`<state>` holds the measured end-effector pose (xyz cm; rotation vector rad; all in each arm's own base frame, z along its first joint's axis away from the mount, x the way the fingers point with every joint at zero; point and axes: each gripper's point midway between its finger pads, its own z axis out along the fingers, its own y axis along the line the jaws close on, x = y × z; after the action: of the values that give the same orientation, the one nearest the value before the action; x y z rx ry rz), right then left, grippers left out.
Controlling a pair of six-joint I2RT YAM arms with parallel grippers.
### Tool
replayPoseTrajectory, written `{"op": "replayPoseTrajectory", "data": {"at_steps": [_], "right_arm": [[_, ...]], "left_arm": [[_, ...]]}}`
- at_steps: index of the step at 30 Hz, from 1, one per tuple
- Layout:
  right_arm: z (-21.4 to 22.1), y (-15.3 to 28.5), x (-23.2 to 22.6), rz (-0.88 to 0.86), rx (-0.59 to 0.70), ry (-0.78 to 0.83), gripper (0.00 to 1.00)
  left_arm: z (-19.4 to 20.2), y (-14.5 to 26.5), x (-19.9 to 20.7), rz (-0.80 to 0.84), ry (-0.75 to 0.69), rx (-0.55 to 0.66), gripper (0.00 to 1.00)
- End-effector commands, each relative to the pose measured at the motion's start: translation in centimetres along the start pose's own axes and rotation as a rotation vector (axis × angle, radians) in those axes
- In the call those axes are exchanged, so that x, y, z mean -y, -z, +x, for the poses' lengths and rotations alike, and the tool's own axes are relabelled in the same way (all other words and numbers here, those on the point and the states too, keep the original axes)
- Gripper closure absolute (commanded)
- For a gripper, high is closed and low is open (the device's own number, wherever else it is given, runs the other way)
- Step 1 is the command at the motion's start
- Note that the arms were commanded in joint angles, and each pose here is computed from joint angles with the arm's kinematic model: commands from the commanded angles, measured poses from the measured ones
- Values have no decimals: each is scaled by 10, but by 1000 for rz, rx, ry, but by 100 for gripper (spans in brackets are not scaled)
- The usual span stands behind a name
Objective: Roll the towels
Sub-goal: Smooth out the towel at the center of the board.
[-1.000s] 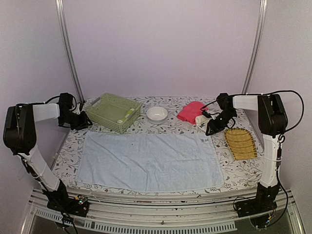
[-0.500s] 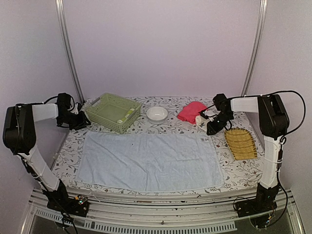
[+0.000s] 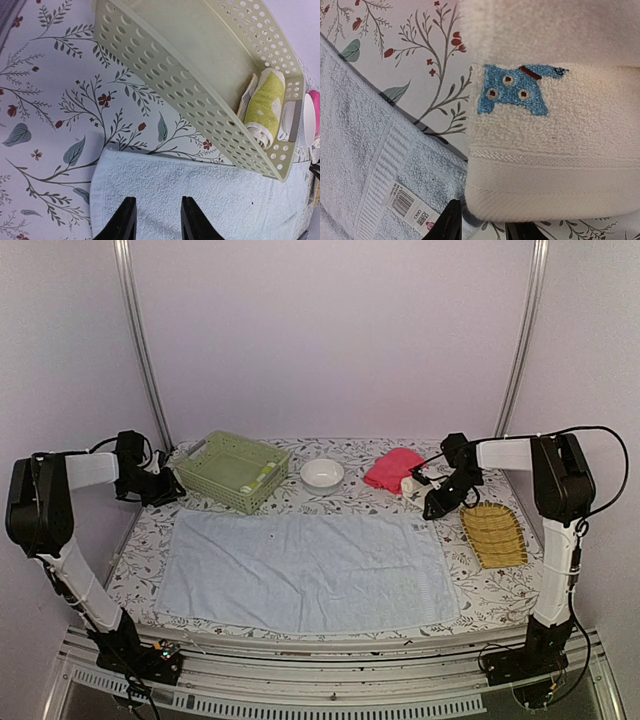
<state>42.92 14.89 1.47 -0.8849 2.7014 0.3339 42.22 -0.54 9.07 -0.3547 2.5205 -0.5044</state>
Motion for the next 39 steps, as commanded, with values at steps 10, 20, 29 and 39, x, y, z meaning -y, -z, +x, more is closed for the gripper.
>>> {"op": "replayPoseTrajectory", "data": {"at_steps": [10,20,29,39], "right_arm": [[60,-44,-12,55,-224,21,71],[46,-15,-8,62,-142,14,96],[40,-10,-17,-44,-55,13,96],[33,-11,-21,-77,-29,15,96]], "left_arm": [[-4,5,-3,9,7,20,67],[1,-1,-14,-22,25,2,62],[13,-16,-32,-83,15,-46,54],[12,-40,-44,-157,15,-84,64]]}}
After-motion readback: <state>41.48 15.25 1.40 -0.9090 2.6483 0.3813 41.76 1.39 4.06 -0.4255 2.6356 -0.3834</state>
